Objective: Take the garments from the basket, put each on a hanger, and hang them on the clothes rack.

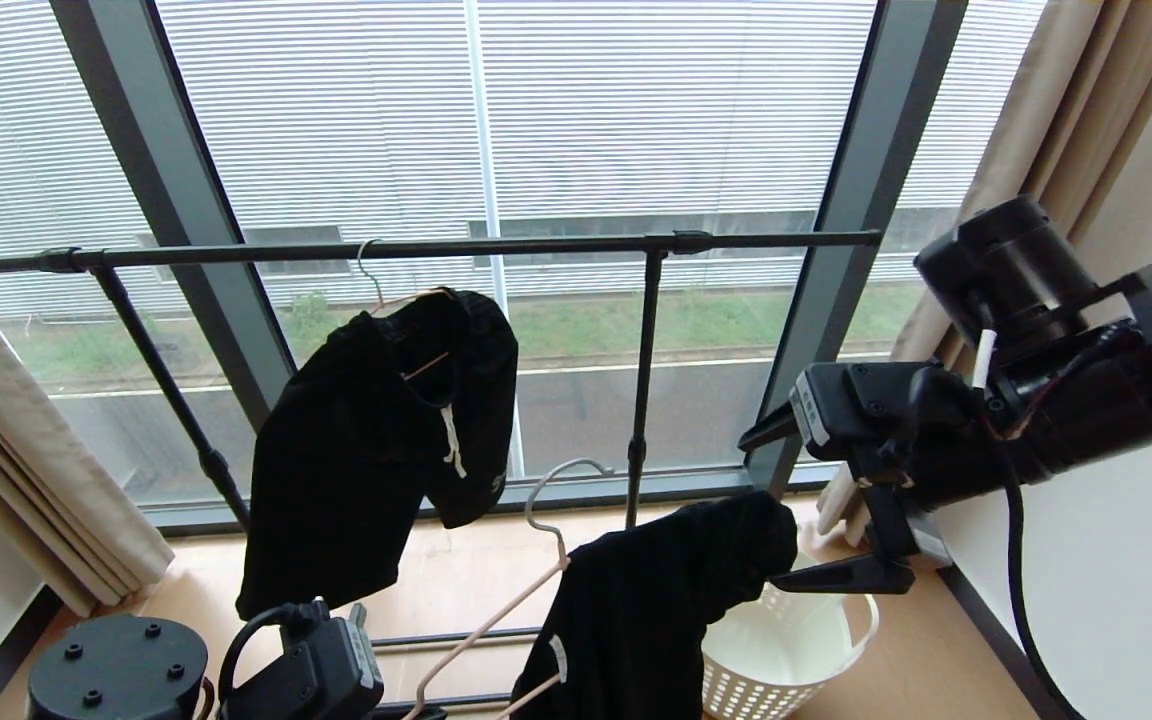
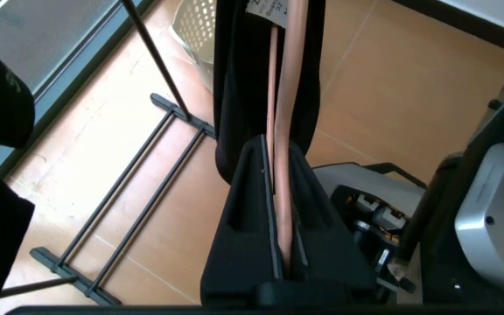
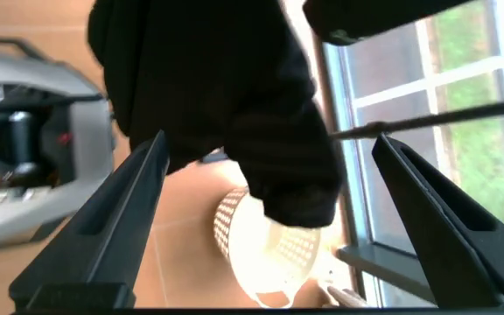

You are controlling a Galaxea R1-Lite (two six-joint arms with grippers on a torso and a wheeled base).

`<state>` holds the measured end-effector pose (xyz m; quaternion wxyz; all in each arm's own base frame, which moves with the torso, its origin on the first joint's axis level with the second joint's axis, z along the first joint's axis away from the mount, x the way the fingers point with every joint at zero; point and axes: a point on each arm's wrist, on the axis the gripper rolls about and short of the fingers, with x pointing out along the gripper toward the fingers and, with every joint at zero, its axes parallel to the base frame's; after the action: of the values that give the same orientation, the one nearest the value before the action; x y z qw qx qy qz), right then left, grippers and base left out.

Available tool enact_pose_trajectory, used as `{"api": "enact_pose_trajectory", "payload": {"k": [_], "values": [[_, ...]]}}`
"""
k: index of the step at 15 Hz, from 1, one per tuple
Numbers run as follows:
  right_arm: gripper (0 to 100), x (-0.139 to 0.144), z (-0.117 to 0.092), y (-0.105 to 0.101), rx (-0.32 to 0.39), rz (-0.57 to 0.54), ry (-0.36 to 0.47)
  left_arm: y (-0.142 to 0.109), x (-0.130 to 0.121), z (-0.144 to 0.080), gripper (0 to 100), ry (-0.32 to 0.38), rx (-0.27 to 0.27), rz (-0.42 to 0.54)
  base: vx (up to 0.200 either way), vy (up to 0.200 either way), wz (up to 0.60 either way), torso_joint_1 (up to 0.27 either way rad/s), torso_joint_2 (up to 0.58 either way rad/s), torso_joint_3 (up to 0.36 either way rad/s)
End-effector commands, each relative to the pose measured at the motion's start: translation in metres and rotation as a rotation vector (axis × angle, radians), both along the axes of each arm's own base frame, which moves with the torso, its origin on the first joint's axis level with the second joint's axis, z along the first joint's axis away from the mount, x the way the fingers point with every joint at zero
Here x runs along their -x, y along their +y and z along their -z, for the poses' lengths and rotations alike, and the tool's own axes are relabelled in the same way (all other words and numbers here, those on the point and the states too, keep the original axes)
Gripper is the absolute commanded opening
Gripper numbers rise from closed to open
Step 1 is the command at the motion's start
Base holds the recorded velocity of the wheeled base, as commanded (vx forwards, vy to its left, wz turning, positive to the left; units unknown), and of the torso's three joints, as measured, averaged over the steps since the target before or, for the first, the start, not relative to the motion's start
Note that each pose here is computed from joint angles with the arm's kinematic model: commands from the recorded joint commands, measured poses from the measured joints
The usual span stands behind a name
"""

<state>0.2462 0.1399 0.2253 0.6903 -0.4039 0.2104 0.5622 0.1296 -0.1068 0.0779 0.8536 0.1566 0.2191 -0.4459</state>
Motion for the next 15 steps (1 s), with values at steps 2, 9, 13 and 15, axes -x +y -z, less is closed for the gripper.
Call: {"api": "enact_pose_trajectory", "payload": {"k": [2, 9, 13, 15], "values": [[100, -0.029, 0.015, 0.017, 0.074, -0.071, 0.093, 0.0, 0.003, -0.002, 0, -0.009, 0.007, 0.012, 0.0, 0.0, 0.0, 0.0, 0.0, 0.0], [100, -0.038, 0.035, 0.045, 0.113, -0.131, 0.163, 0.0, 0.004, -0.003, 0, -0.014, 0.011, 0.012, 0.0, 0.0, 0.0, 0.0, 0.0, 0.0], [100, -0.041, 0.041, 0.053, 0.12, -0.144, 0.171, 0.0, 0.003, -0.003, 0, -0.015, 0.012, 0.012, 0.0, 0.0, 0.0, 0.0, 0.0, 0.0], [100, -0.044, 0.042, 0.055, 0.117, -0.144, 0.168, 0.0, 0.003, -0.003, 0, -0.015, 0.012, 0.012, 0.0, 0.0, 0.0, 0.0, 0.0, 0.0]]}}
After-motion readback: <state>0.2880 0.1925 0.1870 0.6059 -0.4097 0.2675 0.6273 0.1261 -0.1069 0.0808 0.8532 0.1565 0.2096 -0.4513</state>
